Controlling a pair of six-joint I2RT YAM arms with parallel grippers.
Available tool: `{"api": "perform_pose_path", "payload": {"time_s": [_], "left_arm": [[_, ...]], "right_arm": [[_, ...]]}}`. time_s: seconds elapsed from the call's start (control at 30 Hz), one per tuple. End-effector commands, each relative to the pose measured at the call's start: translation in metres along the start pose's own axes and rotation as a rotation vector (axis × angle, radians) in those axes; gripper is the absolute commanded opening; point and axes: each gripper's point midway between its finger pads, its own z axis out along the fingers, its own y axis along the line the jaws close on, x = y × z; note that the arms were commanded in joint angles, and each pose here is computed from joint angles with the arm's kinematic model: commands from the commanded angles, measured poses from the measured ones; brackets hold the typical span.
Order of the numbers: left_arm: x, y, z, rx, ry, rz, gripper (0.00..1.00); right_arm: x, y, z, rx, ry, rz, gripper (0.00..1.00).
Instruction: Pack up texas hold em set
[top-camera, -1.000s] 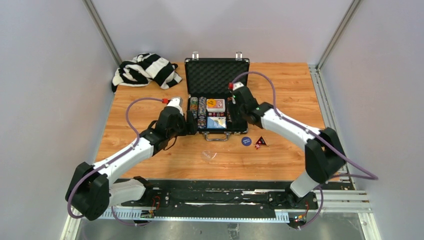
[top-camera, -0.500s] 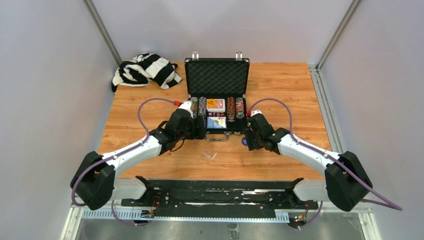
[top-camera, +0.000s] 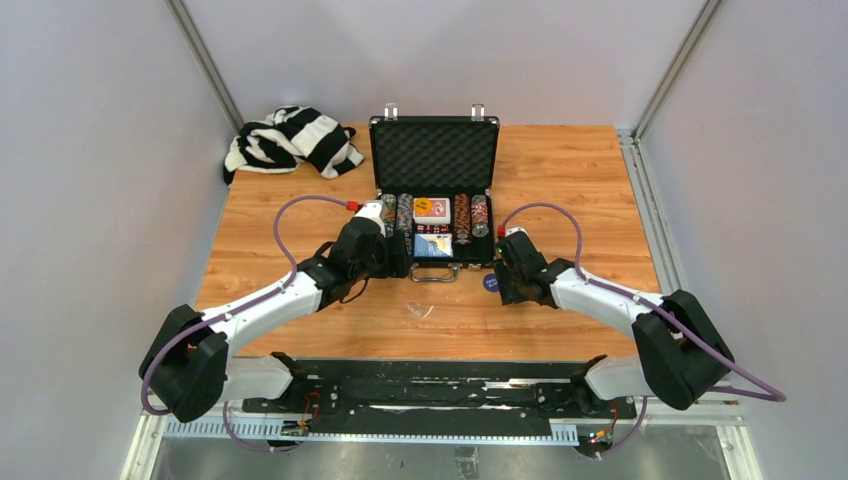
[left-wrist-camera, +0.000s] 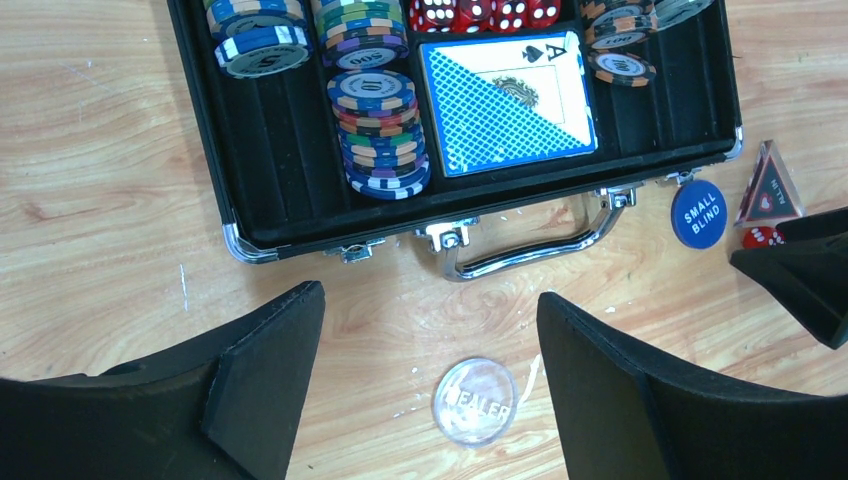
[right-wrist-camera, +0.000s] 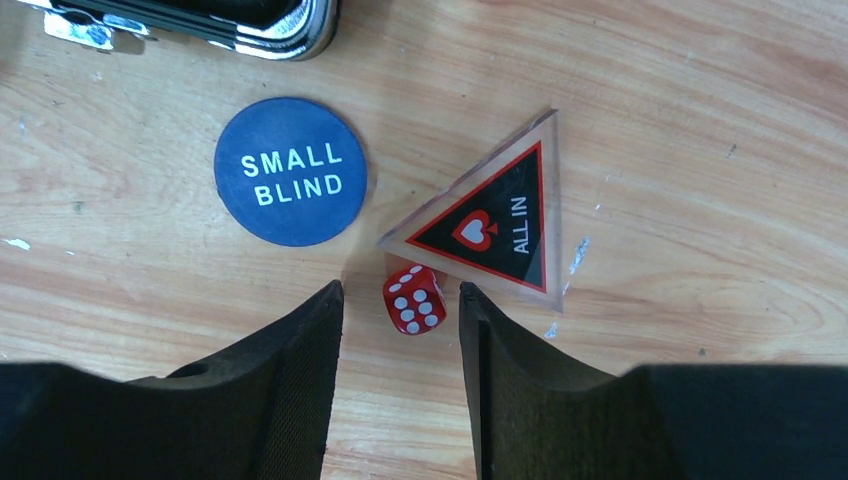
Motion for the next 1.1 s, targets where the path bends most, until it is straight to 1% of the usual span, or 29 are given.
{"api": "perform_pose_path", "payload": {"time_s": [0.0,0.23,0.3,0.4,0.57,0.77,0.87,1.07], "left_arm": [[-0.014,-0.008,-0.003,0.019,-0.038,0.0,0.82],[-0.013,-0.009,-0.003,0.02,-0.036,-0.001,0.82],[-0.013,-0.008,-0.003,0.019,-0.037,0.0,0.82],[-0.013,-0.007,-0.004,0.017,-0.038,0.002,0.82],[-0.014,-0.007,-0.004,0.014,-0.04,0.001,0.82],[-0.015,-0.004,-0.005,0.0,-0.047,0.003,0.82],[-0.011,0.001,-0.003,-0.032,-0.021,0.016,0.81],[-0.011,0.004,-0.004,-0.044,-0.021,0.021,0.81]], "right_arm": [[-0.002,0.0,0.001,-0.015,-0.012,0.03,0.43],[-0.004,0.001,0.002,-0.026,-0.014,0.016,0.31],[-0.004,0.001,0.003,-0.031,-0.01,0.015,0.3],[-0.004,0.002,0.003,-0.034,-0.007,0.017,0.22],[-0.01,0.005,-0.002,-0.05,-0.021,0.022,0.14],[-0.046,0.016,-0.025,-0.114,-0.1,0.021,0.13],[-0.07,0.021,-0.031,-0.133,-0.131,0.014,0.12],[-0.12,0.042,-0.025,-0.182,-0.15,-0.003,0.12]]}}
